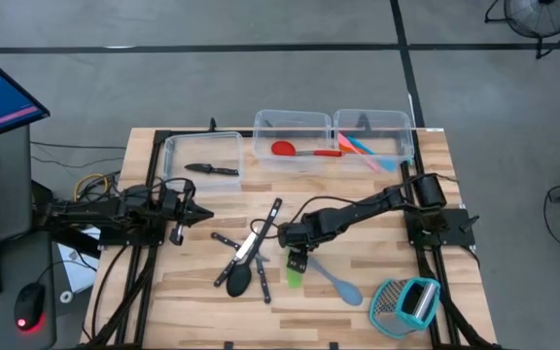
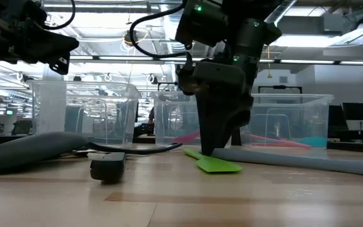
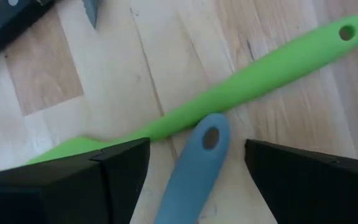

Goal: Pick & Place Kitchen Items
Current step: Put the blue serving spoon into the top middle transparent bin

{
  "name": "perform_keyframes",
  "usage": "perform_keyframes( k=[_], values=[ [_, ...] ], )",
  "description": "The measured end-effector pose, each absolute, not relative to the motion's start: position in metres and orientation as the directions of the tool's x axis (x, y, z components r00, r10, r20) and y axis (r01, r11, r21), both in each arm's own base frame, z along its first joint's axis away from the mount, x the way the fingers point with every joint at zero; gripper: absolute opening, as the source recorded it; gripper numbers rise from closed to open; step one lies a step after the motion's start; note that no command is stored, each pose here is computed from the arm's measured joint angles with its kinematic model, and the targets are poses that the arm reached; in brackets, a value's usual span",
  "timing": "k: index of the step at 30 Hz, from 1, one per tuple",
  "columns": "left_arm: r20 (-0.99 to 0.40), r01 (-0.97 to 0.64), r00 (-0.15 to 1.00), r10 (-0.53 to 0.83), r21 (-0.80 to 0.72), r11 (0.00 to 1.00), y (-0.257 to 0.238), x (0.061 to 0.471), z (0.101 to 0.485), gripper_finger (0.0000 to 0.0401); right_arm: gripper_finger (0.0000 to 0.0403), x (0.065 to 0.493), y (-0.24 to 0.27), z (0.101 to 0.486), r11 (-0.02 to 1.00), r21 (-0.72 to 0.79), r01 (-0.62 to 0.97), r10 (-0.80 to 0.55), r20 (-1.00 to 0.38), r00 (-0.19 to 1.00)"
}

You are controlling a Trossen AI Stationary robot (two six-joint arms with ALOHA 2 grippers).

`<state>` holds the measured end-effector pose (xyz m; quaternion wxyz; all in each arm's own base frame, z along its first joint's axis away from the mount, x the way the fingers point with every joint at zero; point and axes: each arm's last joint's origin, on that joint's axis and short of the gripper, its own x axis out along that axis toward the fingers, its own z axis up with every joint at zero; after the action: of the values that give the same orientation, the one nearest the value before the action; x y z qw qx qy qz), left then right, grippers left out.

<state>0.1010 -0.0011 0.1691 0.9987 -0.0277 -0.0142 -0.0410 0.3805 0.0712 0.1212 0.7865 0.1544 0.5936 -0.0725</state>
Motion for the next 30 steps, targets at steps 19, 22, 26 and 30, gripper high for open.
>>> perform_keyframes(
  k=[19,22,26,30],
  values=[
    [0.042,0.083,0.996,-0.081,-0.053,0.995,-0.001,0.101,0.17,0.0002,0.0067,0.377,0.06,0.119,0.928,0.14,0.345,0.059,-0.97,0.235],
    [0.043,0.083,0.996,-0.081,-0.053,0.995,-0.001,0.101,0.17,0.0002,0.0047,0.379,0.055,0.12,0.926,0.141,0.351,0.055,-0.968,0.246],
    [0.044,0.083,0.996,-0.081,-0.053,0.995,-0.001,0.101,0.17,0.0002,0.001,0.379,0.049,0.127,0.931,0.148,0.334,0.054,-0.961,0.273],
    [0.05,0.084,0.995,-0.081,-0.052,0.995,-0.001,0.101,0.171,0.0002,0.0009,0.379,0.042,0.133,0.929,0.158,0.335,0.056,-0.954,0.294]
  ],
)
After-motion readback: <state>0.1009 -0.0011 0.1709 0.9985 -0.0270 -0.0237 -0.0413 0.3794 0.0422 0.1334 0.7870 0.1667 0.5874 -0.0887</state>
